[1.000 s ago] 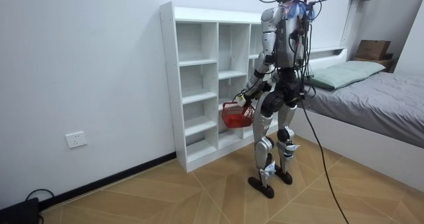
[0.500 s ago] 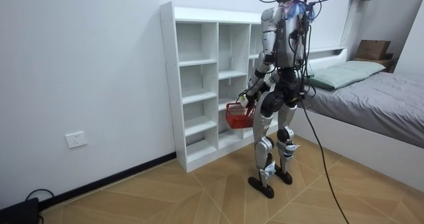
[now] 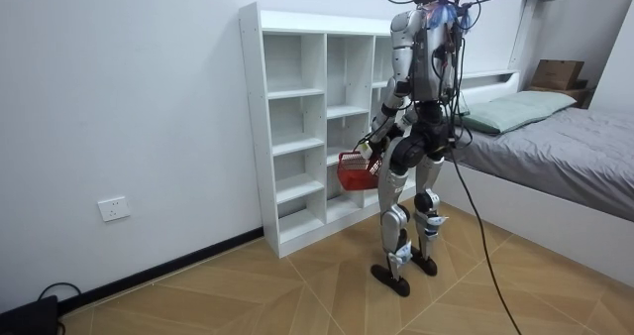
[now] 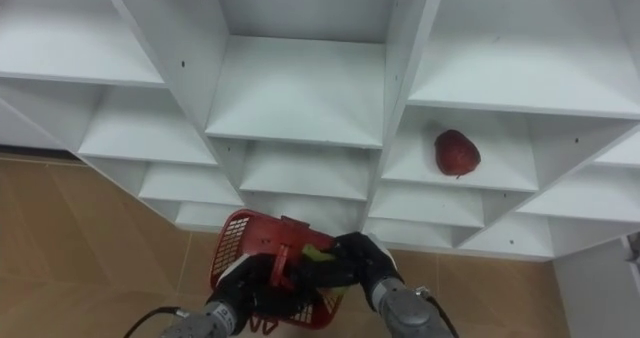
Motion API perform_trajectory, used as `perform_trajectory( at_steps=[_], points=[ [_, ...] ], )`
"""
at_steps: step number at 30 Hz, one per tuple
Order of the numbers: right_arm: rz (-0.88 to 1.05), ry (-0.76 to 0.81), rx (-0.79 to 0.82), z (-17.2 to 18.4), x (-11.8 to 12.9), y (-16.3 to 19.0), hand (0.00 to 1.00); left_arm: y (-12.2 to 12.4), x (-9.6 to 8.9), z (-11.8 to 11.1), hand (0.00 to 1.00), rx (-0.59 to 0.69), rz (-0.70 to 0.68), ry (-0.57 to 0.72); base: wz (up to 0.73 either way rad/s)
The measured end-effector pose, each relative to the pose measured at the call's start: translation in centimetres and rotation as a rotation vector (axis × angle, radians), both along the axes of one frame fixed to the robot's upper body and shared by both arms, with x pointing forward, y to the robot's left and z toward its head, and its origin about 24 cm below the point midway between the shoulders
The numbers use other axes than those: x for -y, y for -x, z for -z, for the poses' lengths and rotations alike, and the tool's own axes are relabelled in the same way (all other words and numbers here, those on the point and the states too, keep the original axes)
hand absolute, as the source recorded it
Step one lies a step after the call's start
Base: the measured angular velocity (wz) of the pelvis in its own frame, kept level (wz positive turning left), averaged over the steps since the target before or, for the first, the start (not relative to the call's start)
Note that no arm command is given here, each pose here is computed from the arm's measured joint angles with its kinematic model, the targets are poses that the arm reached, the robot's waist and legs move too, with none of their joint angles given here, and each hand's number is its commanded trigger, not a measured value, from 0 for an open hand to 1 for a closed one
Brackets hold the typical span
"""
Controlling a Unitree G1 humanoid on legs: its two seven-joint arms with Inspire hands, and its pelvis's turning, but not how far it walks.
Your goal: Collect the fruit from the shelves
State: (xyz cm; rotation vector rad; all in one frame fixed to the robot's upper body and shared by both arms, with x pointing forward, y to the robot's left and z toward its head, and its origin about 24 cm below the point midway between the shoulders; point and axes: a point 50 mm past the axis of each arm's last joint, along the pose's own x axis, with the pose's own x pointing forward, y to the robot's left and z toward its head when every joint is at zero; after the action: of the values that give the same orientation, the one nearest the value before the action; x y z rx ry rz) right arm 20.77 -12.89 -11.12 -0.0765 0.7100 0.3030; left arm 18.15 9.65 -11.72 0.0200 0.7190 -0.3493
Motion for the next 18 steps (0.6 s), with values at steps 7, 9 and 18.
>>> perform_trajectory(
  at_steps=[7, 9, 18],
  points=[
    [0.019, -0.005, 0.003, -0.12, 0.11, -0.28, 0.00, 0.08, 0.16, 0.06, 1.00, -0.008, 0.002, 0.002, 0.00],
    [0.023, -0.011, 0.002, -0.13, 0.09, -0.35, 0.00, 0.13, 0.20, 0.11, 1.00, -0.011, 0.002, 0.003, 0.00],
    [0.025, -0.015, 0.002, -0.16, 0.05, -0.39, 0.00, 0.16, 0.21, 0.25, 1.00, -0.023, 0.006, 0.000, 0.00]
  ],
)
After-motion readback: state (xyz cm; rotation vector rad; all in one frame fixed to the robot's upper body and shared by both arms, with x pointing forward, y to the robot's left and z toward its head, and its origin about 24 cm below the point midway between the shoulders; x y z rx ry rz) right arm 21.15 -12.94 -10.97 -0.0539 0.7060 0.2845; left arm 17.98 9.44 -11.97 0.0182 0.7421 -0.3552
